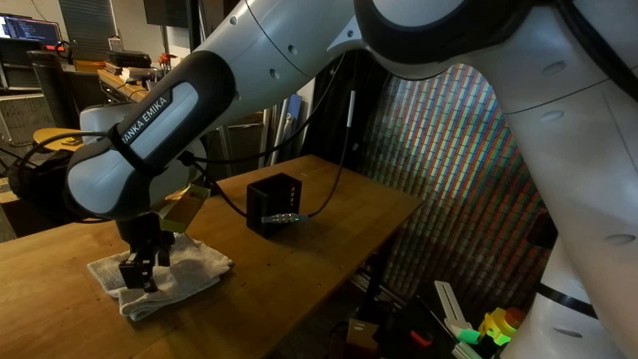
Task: Put the towel in the box
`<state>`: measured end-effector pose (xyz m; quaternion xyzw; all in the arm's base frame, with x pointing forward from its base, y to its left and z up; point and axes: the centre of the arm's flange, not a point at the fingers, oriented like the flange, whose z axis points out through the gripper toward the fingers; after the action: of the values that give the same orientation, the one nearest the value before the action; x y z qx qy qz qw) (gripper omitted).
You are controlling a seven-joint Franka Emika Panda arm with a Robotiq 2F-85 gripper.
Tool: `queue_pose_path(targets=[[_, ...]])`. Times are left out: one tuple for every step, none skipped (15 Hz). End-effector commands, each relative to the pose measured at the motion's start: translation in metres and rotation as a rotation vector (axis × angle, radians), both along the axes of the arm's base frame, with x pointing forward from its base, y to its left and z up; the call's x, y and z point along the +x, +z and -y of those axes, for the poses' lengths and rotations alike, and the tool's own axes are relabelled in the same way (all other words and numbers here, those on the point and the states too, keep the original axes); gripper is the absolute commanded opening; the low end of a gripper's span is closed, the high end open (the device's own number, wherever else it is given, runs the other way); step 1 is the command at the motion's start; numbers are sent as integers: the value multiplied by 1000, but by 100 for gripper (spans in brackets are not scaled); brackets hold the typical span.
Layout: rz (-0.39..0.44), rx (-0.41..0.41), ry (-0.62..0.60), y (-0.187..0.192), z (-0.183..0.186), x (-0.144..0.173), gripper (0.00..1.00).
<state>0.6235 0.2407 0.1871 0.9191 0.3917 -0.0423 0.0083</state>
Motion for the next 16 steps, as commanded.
queue_pose_path(targets=[[20,31,-31,3,10,-16,36],[29,31,-38,5,13,-18,27],[37,29,-45,8,18,-20,21],[47,25,-55,10,24,-22,12],[54,22,-66,12,31,-24,5],[59,17,-77,14,39,-24,1],[58,6,-91,20,49,-24,1],[59,-1,-107,25,58,-22,4],[61,-9,-126,35,70,-18,4],[65,-20,-148,46,81,-14,4],[77,-31,-166,63,91,-8,4],[92,-40,-181,76,100,-2,4],[115,-49,-193,99,108,6,4],[129,-58,-206,114,114,11,4],[144,-71,-222,135,119,16,4],[155,-75,-239,153,124,19,4]])
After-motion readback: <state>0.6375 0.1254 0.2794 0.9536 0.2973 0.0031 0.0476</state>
